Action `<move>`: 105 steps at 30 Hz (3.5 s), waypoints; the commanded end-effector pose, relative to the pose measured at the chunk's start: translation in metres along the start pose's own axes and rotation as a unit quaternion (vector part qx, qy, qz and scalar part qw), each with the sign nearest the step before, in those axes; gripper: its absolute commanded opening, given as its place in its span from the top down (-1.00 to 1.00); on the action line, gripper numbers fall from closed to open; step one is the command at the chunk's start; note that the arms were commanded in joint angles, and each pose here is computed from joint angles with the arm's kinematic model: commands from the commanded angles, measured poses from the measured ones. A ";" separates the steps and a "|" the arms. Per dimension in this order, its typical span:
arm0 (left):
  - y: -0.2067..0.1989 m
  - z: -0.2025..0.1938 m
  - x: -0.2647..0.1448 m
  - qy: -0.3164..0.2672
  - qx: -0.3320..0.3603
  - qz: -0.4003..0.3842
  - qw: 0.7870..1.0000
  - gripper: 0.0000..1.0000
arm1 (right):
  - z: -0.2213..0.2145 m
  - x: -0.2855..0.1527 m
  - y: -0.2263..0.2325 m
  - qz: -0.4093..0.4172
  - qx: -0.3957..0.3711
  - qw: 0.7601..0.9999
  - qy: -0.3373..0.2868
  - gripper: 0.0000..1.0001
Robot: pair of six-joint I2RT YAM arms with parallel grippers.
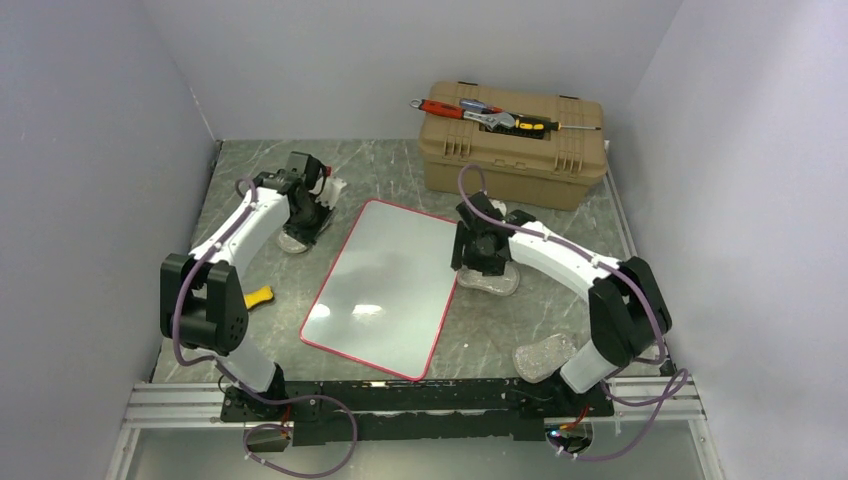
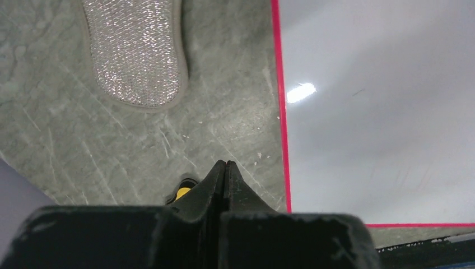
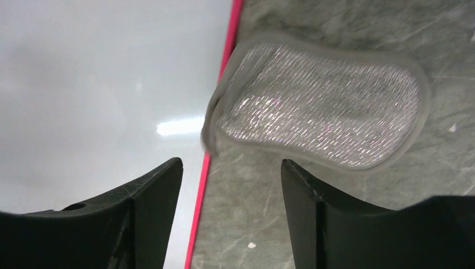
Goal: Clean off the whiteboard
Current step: Place the whiteboard eraser at the center of the board, then pick up the whiteboard at the center of the board.
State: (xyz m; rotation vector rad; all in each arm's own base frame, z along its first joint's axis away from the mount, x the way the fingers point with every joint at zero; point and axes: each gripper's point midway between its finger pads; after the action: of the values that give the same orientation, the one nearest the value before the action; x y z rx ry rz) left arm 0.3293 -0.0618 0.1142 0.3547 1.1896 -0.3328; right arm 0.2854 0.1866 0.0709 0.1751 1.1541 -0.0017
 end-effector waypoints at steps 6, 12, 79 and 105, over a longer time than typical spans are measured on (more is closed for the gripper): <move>-0.008 -0.003 0.016 -0.022 -0.029 -0.015 0.999 0.69 | -0.051 -0.027 0.036 0.044 0.007 0.999 -0.014 -0.53; -0.023 -0.016 0.039 -0.004 -0.043 -0.051 0.998 -0.14 | -0.084 -0.010 0.033 0.036 0.025 0.999 0.005 -0.74; -0.107 -0.057 0.084 0.102 -0.068 -0.312 0.942 0.88 | -0.006 -0.163 0.230 0.428 0.066 0.899 -0.059 -0.74; -0.189 -0.033 0.067 0.106 0.039 -0.409 0.906 0.94 | -0.030 -0.121 0.150 0.355 0.146 0.922 -0.059 -0.73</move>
State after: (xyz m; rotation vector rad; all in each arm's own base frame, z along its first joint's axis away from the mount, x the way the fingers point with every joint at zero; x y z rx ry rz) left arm 0.2878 -0.1325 0.0173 0.1714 1.4811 -0.7414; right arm 0.1774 0.2596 0.0923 0.4501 1.1906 0.1626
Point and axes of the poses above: each gripper's point midway between its finger pads, its own x axis out along the fingers, its own y axis along the line the jaws close on, z = x × y, and after that the axes turned 3 degrees about -x, right-handed
